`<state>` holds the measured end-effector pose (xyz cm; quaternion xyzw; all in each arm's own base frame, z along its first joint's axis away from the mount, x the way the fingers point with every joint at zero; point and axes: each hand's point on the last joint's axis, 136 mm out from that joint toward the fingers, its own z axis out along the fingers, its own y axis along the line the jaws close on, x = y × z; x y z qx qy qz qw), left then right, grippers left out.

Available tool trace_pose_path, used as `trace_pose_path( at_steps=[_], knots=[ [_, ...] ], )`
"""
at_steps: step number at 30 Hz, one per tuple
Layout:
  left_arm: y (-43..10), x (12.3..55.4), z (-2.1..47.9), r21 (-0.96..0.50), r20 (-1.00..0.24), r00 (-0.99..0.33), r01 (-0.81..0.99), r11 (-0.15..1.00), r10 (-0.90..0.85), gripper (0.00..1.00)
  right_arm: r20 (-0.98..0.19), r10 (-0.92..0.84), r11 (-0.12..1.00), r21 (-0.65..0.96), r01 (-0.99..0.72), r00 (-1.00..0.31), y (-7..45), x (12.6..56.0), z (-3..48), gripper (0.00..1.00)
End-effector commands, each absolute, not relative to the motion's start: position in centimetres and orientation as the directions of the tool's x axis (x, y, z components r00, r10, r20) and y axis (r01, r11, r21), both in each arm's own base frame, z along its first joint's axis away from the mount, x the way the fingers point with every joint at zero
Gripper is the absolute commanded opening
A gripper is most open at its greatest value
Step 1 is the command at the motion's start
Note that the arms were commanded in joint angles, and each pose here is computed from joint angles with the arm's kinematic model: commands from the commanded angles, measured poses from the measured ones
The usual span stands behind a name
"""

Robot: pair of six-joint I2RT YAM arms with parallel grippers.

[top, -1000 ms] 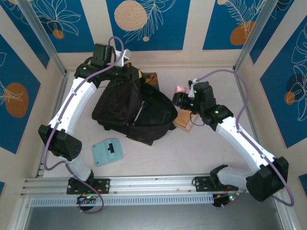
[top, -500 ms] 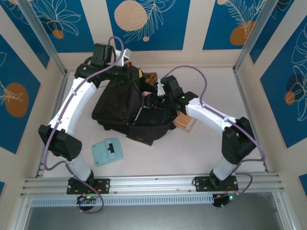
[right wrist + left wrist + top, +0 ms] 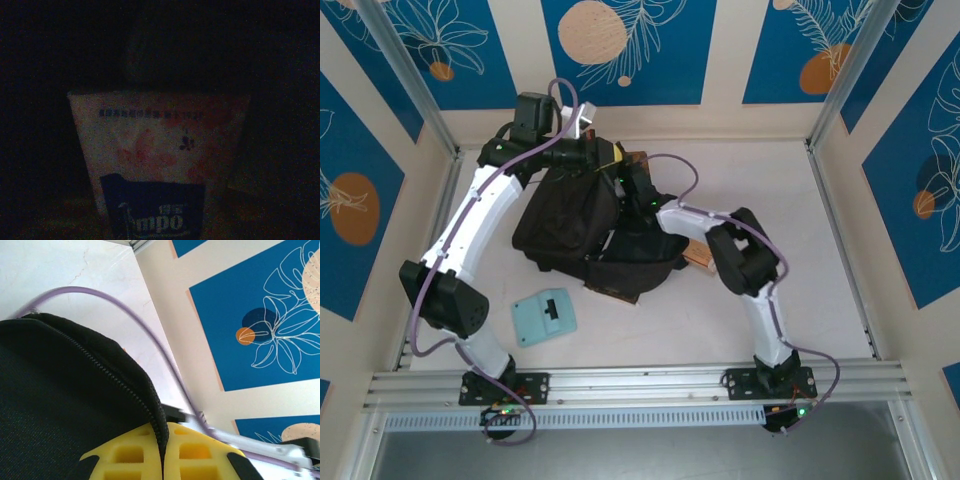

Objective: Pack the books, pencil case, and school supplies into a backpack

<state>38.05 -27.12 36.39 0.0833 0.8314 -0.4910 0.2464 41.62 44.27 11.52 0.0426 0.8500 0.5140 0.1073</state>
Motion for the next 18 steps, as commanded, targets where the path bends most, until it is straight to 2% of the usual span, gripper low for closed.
trace_pose_path(
  at_steps=[1,4,5,13,18],
  knots=[
    [-27.8,35.8,42.0,-0.753,-0.609,-0.788,0.539,0.377,-0.089,0.00,-0.115,0.145,0.328,0.943,-0.062,-0.983,49.2,42.6,14.0,0.50],
    [-27.7,36.3,40.9,-0.754,-0.598,-0.797,0.523,0.399,-0.086,0.00,-0.121,0.088,0.383,0.920,-0.079,-0.989,51.1,41.8,13.5,0.78],
    [-27.8,36.5,40.5,-0.757,-0.591,-0.802,0.516,0.401,-0.083,0.00,-0.144,0.084,0.404,0.909,-0.099,-0.986,51.1,41.7,13.6,0.83],
    [-27.2,37.8,38.6,-0.765,-0.562,-0.820,0.469,0.441,-0.103,0.00,-0.283,0.069,0.496,0.842,-0.213,-0.957,46.6,39.3,16.0,0.94],
    [-26.2,38.7,37.5,-0.767,-0.549,-0.825,0.435,0.472,-0.133,0.00,-0.270,0.112,0.515,0.839,-0.176,-0.956,42.2,37.8,16.5,0.98]
  ],
)
